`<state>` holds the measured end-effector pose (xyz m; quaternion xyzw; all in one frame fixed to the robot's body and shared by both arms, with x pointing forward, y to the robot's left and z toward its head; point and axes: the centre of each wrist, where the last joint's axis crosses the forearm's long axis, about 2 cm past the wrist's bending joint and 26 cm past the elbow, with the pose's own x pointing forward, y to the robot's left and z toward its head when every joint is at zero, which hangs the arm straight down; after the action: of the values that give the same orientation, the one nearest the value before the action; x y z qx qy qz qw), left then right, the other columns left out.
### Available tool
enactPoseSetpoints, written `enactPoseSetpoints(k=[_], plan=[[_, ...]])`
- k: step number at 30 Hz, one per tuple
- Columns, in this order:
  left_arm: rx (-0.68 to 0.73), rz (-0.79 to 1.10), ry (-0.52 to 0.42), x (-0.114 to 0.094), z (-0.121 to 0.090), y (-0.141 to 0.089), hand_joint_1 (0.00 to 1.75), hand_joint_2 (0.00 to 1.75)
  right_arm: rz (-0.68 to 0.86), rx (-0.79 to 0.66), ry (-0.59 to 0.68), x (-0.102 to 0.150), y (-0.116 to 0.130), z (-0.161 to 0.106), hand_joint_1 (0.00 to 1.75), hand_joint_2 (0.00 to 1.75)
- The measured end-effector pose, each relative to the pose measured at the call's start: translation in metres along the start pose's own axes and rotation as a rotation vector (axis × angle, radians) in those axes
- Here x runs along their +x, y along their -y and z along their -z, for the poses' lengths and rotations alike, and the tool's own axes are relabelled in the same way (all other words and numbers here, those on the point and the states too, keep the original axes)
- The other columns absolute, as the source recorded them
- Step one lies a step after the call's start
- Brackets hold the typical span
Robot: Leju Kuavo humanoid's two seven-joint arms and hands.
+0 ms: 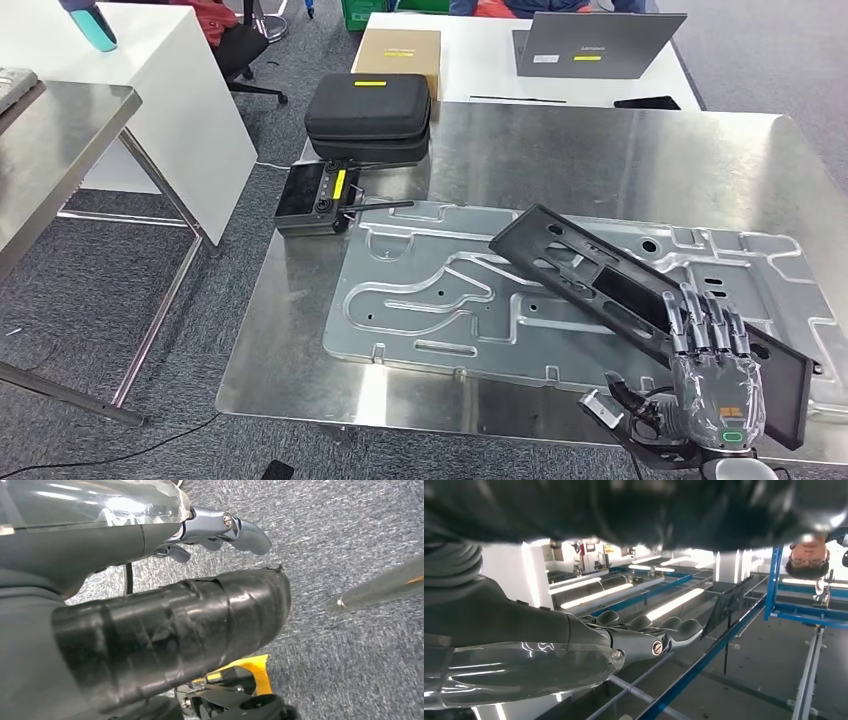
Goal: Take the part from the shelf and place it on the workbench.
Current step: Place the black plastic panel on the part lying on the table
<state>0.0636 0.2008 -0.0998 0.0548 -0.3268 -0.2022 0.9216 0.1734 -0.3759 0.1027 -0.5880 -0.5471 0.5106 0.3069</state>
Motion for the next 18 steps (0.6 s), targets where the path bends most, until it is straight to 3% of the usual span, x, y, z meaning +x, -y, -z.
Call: enactPoseSetpoints(k=[6,10,18], plan=[[0.007,-0.008,0.001,0.0,0.0,-0.001,0.0,0.0,-0.006,-0.005,0.022,-0.002,0.003,-0.003,0.0,0.0],[0.014,-0.016,-0.004,-0.001,0.0,-0.001,0.0,0.0,0.031,-0.069,0.037,-0.004,0.019,-0.014,0.0,0.0],[0.051,-0.021,-0.038,-0.006,-0.003,0.001,0.0,0.0,0.549,-0.478,0.045,0.024,0.06,-0.001,0.0,0.0]])
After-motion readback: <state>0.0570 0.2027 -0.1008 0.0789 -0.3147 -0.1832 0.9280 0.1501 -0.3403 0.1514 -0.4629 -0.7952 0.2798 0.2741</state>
